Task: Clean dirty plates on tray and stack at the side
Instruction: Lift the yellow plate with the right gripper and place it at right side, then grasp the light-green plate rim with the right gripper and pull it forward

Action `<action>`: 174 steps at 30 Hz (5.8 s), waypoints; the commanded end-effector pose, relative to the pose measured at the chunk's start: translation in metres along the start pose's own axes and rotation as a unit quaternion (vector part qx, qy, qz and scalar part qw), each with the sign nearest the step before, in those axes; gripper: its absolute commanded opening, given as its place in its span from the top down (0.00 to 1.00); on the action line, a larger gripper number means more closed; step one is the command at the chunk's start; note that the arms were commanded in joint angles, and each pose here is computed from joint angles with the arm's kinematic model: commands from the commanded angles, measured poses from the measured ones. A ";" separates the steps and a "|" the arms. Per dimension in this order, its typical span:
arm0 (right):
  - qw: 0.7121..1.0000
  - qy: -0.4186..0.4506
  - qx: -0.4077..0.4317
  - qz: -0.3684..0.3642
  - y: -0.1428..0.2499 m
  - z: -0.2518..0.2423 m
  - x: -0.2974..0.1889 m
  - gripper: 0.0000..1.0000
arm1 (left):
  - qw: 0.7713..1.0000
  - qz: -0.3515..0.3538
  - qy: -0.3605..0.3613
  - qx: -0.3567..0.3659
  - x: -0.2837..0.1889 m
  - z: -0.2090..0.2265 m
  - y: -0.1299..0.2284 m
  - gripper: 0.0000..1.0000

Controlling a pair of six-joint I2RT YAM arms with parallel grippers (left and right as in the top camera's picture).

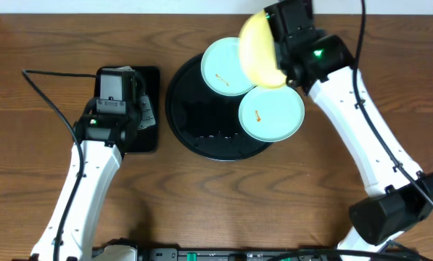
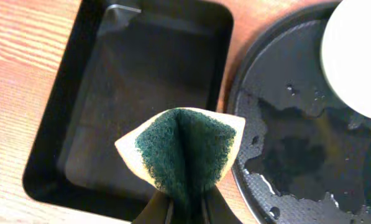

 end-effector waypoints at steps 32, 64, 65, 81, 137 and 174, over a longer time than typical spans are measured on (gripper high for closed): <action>0.954 0.187 -0.070 -0.225 0.040 0.142 -0.097 0.99 | 0.994 0.064 0.023 -0.086 0.030 0.039 -0.001 0.92; 0.956 -0.085 0.245 0.134 0.087 -0.127 0.111 0.99 | 0.993 0.073 0.020 -0.087 0.029 0.040 0.003 0.92; 0.951 -0.070 0.262 0.148 0.099 -0.144 0.121 0.99 | 0.993 0.073 0.020 -0.087 0.029 0.040 0.003 0.92; 0.892 -0.043 0.336 0.299 0.228 -0.212 0.216 0.85 | 0.993 0.075 0.019 -0.087 0.029 0.040 0.003 0.92; 0.927 -0.239 0.019 0.290 0.176 0.031 0.132 0.72 | 0.992 0.093 0.013 -0.087 0.033 0.043 0.015 0.92; 0.987 -0.113 0.034 0.110 0.121 0.120 0.008 0.99 | 0.975 0.106 0.188 0.046 0.023 0.000 0.018 0.92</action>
Point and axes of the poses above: each gripper's point midway between its finger pads, its own x axis out along the fingers, its own z axis along the line the jaws close on, y = z × x, the point moved 4 cm from there along -x, back along the fingers, and after that the axes turned 7 degrees about -x, right-handed, at the moved point
